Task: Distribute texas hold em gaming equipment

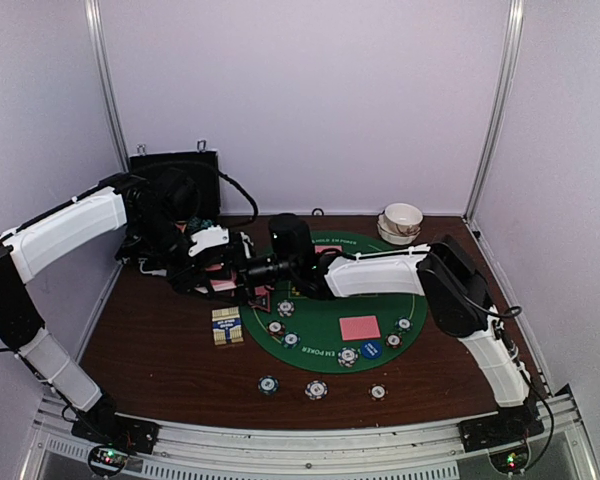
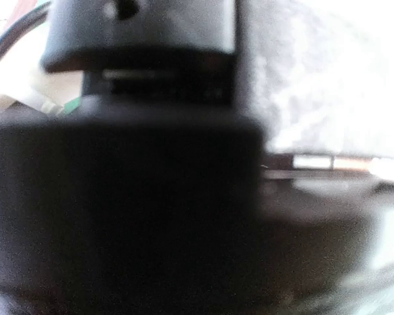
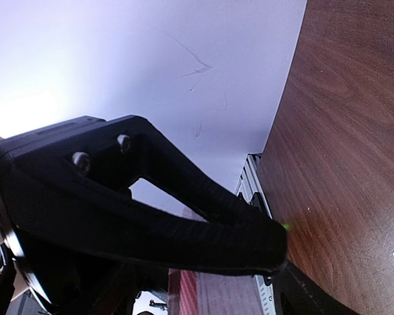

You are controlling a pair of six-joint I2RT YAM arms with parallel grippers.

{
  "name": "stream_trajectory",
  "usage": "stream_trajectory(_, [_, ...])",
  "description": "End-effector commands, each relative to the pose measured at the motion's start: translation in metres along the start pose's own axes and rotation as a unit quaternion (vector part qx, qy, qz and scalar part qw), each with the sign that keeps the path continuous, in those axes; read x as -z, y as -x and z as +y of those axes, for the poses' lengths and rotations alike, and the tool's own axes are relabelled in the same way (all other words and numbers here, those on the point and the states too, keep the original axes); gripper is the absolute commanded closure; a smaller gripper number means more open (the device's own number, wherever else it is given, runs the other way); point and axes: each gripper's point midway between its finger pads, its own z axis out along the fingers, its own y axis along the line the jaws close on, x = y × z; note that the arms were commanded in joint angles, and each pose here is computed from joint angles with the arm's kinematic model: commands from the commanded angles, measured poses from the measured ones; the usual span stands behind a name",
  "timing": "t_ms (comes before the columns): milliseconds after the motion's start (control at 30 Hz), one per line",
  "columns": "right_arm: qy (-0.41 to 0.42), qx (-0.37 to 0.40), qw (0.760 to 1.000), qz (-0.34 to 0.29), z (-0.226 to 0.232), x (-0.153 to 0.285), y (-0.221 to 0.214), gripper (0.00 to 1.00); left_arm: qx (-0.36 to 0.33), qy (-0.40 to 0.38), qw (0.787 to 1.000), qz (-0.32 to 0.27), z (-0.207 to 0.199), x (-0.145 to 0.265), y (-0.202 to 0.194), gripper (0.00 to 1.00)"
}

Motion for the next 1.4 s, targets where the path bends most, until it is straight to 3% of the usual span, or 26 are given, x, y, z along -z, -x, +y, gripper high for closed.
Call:
stream_trajectory(0, [0.008,-0.001,1.000,-0.004,-0.002,0.004,0.006,0.27,-0.012,0.010,1.000,-0.021,0.000,0.012,0.009,1.00])
stream_trajectory(800, [-0.006,-0.017,0.999,-0.028,-0.014,0.042,0.016,0.39,-0.013,0.011,1.000,-0.020,0.000,0.012,0.008,1.00])
stream_trajectory(1133, [-0.005,-0.011,0.999,-0.037,-0.007,0.062,0.019,0.54,-0.012,0.013,1.000,-0.018,0.000,0.013,0.007,1.00])
stream_trajectory(1367, [0.004,0.000,0.999,-0.039,0.012,0.071,0.018,0.58,-0.012,0.012,1.000,-0.017,0.000,0.012,0.007,1.00])
